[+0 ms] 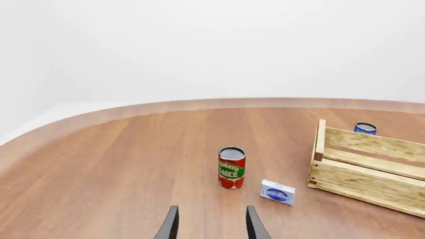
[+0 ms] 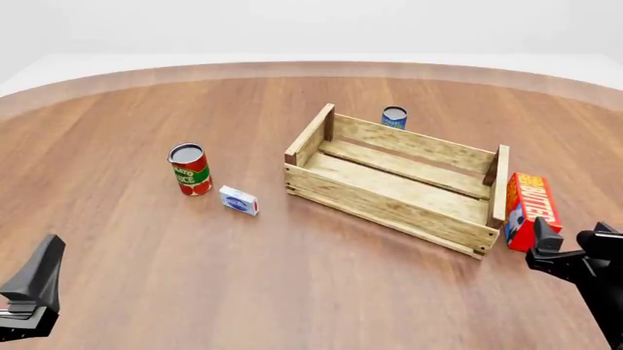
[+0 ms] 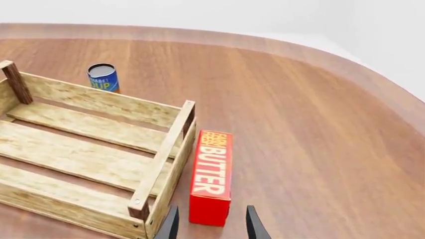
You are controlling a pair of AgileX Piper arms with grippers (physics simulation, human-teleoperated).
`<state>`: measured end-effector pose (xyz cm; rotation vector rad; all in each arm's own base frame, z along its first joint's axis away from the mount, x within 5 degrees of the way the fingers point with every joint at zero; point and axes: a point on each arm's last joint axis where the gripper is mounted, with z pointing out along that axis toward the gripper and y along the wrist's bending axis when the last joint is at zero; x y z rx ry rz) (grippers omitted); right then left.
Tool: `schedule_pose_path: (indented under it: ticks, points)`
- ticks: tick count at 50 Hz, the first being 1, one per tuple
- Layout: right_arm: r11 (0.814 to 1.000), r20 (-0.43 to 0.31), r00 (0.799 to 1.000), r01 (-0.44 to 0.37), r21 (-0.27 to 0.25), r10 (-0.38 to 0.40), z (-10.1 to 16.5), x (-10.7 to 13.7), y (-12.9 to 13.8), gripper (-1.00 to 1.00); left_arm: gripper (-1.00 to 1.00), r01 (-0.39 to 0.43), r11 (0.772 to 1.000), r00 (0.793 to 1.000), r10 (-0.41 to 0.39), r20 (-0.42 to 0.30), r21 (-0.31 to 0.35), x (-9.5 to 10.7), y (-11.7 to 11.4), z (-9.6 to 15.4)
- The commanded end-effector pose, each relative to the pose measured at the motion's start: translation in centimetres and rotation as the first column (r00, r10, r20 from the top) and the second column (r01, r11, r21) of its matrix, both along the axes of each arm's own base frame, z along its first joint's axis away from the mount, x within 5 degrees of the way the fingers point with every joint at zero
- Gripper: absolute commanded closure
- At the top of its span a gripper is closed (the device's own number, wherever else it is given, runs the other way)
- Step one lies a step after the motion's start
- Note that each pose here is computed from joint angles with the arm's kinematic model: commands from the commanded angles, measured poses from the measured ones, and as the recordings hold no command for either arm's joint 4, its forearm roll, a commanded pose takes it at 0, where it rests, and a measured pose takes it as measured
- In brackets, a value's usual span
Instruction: Pick up the butter and put it in the tray.
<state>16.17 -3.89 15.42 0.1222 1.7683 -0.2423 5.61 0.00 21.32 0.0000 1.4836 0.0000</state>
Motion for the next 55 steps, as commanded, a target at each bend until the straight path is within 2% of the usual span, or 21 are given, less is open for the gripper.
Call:
schedule_pose_path:
  ticks: [1,55]
  points:
    - [1.0,-0.004,1.0,0.002,0.0,-0.002,-0.3,0.3,-0.1,-1.0,-1.0,0.0,1.0,1.0,0.0,0.0,0.0,0.0,0.0,0.0]
    - [1.0,-0.028,1.0,0.007,0.002,-0.007,-1.3,2.0,-0.6,-1.0,-1.0,0.0,1.0,1.0,0.0,0.0,0.0,0.0,0.0,0.0]
